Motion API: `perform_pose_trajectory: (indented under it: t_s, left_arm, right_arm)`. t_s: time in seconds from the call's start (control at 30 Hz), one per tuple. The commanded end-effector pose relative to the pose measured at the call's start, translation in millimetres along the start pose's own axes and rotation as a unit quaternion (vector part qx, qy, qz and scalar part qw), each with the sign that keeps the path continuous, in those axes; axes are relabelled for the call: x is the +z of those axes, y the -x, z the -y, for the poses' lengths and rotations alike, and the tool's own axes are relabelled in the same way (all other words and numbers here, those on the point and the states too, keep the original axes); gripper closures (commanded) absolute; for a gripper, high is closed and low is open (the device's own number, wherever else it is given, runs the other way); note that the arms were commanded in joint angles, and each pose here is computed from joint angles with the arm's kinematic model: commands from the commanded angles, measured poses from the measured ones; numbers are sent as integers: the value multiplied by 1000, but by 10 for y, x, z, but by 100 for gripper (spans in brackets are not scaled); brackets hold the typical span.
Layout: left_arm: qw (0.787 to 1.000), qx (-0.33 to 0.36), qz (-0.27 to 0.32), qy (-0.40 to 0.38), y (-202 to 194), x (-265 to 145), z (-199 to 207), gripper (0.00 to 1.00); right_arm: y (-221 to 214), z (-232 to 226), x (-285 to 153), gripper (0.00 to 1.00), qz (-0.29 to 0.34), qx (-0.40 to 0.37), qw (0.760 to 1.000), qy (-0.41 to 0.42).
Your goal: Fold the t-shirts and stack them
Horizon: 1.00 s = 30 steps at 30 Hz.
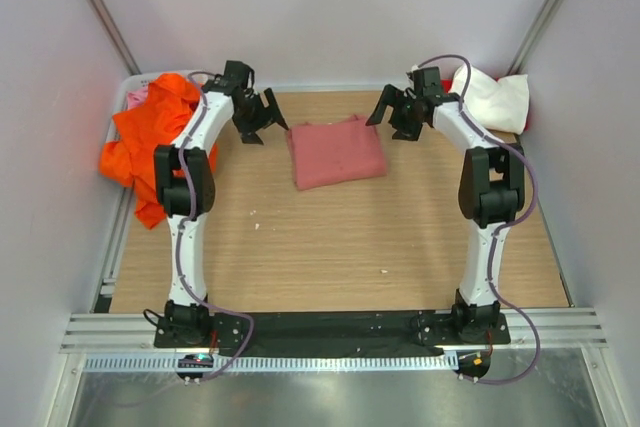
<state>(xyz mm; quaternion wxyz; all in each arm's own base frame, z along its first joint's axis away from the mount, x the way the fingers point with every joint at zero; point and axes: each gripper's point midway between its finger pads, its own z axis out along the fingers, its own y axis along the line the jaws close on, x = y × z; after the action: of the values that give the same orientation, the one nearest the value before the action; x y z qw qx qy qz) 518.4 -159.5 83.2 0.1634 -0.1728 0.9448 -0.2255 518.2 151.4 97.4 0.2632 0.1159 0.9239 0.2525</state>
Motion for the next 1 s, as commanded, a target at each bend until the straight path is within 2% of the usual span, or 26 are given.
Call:
perform_pose_trajectory:
  t_s: [0.0,0.17,0.3,0.53,0.7,0.73,0.87,0.9,0.97]
  left_arm:
    - [997,66,40,-21,-38,-608,330,14]
    - [992,121,17,9,-468,-828,270,15]
    - [990,134,-3,31,-726,-881,108,15]
    - [986,162,5,49,-726,-1084,76,16]
    - [987,154,22,45,-728,-972,39,16]
    - [987,153,23,46,-733,-959,22,16]
    - [986,153,27,67,-720,-937,-71,17]
    - [985,153,29,69,-710,-937,-77,17]
    - [985,153,31,70,-701,-930,-80,17]
  right_arm:
    - [284,-369,-299,0,70,-47,995,57]
    - [209,-122,22,3,53,-31,997,53]
    - [299,-52,303,14,51,-32,997,53]
    - [171,65,788,31,18,-19,997,70]
    - [-60,77,1058,38,-4,-17,996,86]
    - [-94,68,1080,46,-8,-16,996,93]
    - [-245,-76,1184,62,-21,6,987,157]
    - [-283,-129,1169,73,-28,5,984,175]
    - [-304,-220,1122,87,-30,-4,980,195]
